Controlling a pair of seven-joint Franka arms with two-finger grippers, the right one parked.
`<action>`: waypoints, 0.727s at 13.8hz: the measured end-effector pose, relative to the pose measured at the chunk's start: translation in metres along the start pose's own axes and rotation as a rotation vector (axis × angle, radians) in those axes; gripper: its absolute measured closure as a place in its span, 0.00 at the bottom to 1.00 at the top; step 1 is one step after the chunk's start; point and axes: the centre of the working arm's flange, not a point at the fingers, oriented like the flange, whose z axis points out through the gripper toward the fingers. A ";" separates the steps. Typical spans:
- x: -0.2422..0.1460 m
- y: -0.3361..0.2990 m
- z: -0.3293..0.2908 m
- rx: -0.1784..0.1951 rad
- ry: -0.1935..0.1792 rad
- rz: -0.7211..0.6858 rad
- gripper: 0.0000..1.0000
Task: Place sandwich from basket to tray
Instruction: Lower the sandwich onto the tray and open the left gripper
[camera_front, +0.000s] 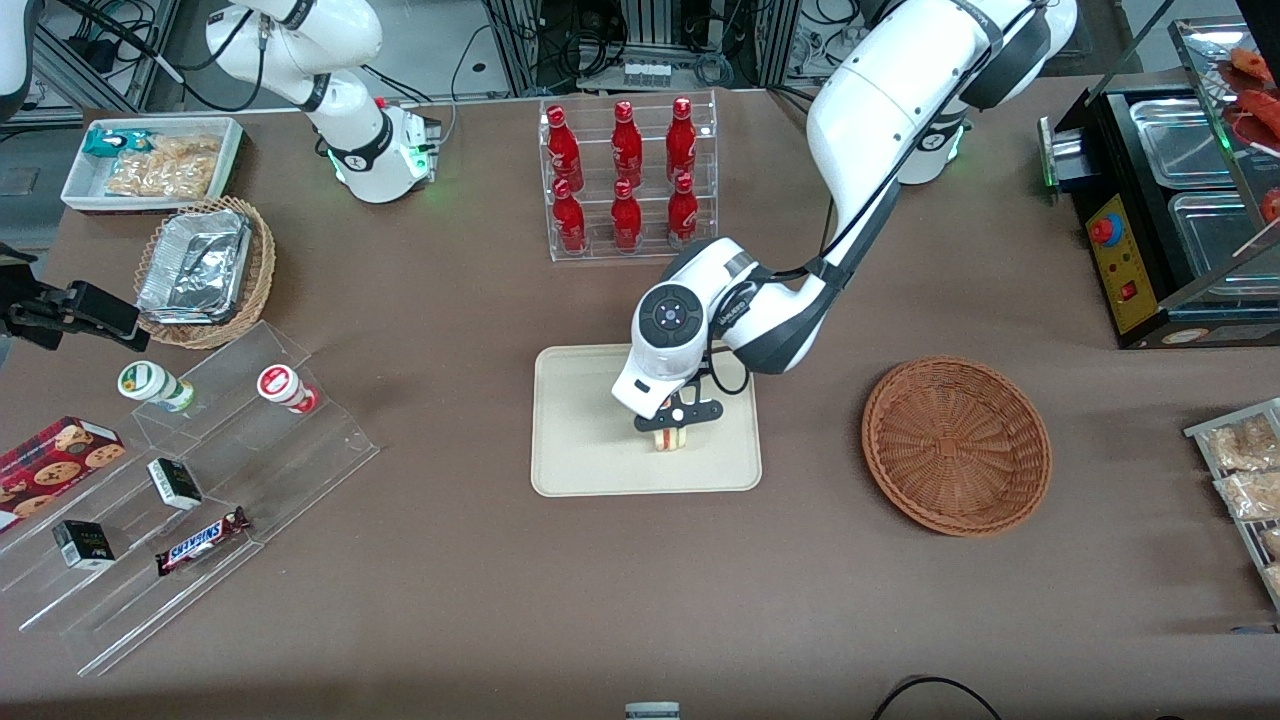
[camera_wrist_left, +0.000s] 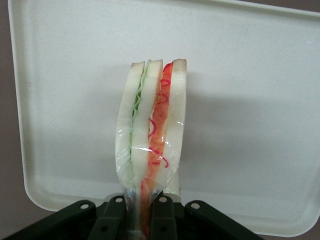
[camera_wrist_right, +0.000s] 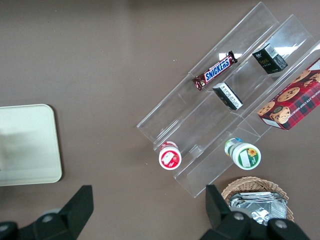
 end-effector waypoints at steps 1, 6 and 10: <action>0.000 0.000 0.001 0.001 -0.001 0.008 0.85; 0.001 -0.001 0.014 0.013 -0.016 0.017 0.74; 0.002 -0.002 0.025 0.021 -0.027 0.017 0.46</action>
